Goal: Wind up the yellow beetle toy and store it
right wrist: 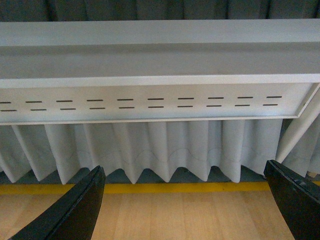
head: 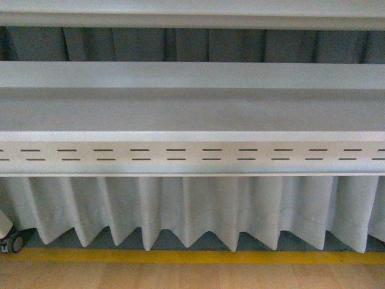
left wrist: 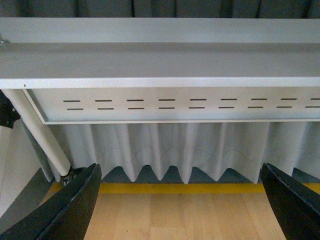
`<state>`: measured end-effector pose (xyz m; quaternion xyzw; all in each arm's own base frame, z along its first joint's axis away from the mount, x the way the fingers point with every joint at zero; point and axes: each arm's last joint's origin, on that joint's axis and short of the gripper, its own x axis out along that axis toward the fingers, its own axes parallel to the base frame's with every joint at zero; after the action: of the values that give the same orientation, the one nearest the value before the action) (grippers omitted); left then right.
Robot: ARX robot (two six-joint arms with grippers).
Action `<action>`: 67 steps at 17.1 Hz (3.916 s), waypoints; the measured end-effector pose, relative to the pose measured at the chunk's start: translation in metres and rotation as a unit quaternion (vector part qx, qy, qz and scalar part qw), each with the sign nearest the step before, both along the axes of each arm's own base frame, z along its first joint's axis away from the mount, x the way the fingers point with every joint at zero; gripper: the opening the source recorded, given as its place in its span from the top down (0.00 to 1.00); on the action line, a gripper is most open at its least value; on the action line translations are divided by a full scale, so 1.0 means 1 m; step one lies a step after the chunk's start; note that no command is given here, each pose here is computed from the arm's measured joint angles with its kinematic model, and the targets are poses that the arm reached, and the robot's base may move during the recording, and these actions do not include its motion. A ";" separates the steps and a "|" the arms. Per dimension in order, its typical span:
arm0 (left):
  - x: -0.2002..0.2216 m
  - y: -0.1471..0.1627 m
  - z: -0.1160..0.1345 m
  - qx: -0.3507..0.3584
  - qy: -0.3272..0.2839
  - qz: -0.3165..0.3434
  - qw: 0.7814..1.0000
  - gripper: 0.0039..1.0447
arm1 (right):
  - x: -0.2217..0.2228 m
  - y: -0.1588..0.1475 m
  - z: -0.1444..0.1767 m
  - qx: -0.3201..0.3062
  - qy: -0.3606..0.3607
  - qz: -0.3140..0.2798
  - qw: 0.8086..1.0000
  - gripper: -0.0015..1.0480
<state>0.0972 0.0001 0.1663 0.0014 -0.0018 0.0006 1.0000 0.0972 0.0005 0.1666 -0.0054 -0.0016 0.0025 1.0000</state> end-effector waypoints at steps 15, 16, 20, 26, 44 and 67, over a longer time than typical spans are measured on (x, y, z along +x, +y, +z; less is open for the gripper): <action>0.000 0.000 0.000 0.000 0.000 0.000 1.000 0.06 | 0.000 0.000 0.000 0.000 0.000 0.000 1.000 0.06; 0.000 0.000 0.000 0.000 0.000 0.000 1.000 0.06 | 0.000 0.000 0.000 0.000 0.000 0.000 1.000 0.06; 0.000 0.000 0.000 0.000 0.000 0.000 1.000 0.06 | 0.000 0.000 0.000 0.000 0.000 0.000 1.000 0.06; 0.000 0.000 0.000 0.000 0.000 0.000 1.000 0.06 | 0.000 0.000 0.000 0.000 0.000 0.000 1.000 0.06; 0.000 0.000 0.000 0.000 -0.001 0.000 1.000 0.06 | 0.000 0.000 0.000 0.000 0.000 0.000 1.000 0.06; 0.000 0.000 0.000 0.000 0.000 0.000 1.000 0.06 | 0.000 0.000 0.000 0.000 0.000 0.000 1.000 0.06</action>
<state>0.0972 0.0001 0.1662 0.0014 -0.0016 0.0006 1.0000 0.0972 0.0005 0.1666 -0.0054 -0.0013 0.0021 1.0000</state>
